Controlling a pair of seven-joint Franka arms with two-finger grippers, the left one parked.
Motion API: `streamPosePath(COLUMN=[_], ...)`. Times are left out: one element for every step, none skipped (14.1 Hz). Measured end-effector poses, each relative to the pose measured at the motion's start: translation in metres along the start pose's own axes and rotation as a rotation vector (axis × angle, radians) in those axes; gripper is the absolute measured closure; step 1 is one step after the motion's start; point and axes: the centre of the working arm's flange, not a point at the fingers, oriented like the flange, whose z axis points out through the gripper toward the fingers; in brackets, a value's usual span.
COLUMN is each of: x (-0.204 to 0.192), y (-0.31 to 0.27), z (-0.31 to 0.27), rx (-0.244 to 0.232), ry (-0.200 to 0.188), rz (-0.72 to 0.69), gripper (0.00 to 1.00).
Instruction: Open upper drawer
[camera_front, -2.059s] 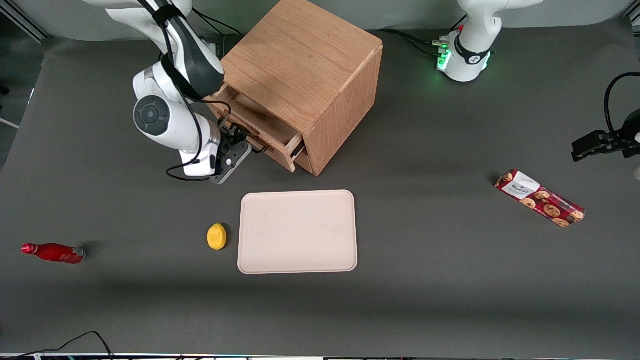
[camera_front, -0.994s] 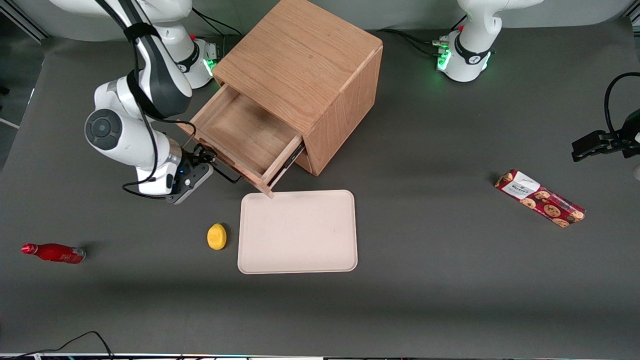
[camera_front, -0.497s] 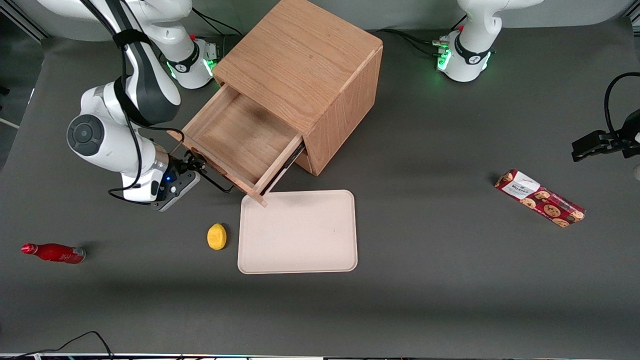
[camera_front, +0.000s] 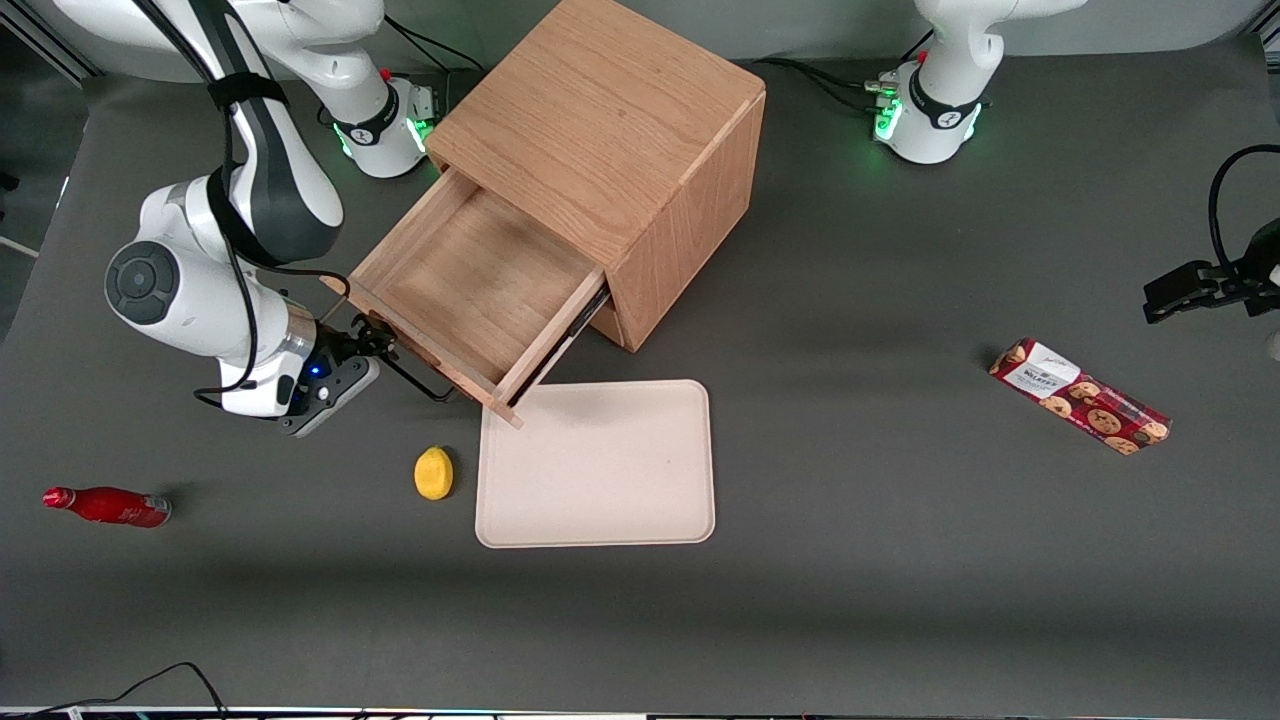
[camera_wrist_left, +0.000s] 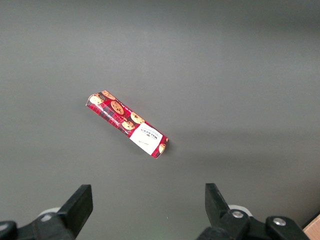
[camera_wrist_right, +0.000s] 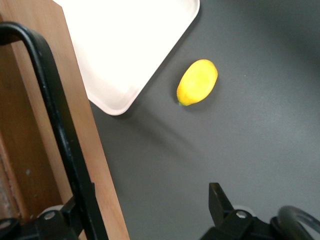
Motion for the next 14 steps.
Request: streamPosePath(x=[0.0,-0.001,-0.002,-0.003,-0.004,-0.004,-0.004,-0.003,-0.003,-0.003,-0.003,-0.002,-0.002,-0.002], y=[0.004,0.009,0.014,0.019,0.023,0.026,0.028,0.028,0.028,0.028,0.028,0.029,0.029,0.029], z=[0.0,-0.001,-0.002,-0.003,-0.004,-0.004,-0.004,-0.004,-0.003,-0.004,-0.004,-0.003,-0.003,-0.003], rx=[0.0,-0.001,-0.004,-0.006,-0.007,-0.008,-0.008,-0.007,-0.007,-0.007,-0.006,-0.006,-0.006,-0.005], ry=[0.002,0.005,0.007,0.009,0.012,0.013,0.015,0.014,0.014,0.014,0.014,0.013,0.013,0.012], rz=[0.003,0.008,0.015,0.019,0.019,0.018,0.018,0.017,0.016,0.016,0.016,0.016,0.016,0.015], gripper=[0.0,0.0,0.0,0.0,0.0,0.0,0.0,0.0,0.0,0.0,0.0,0.0,0.0,0.0])
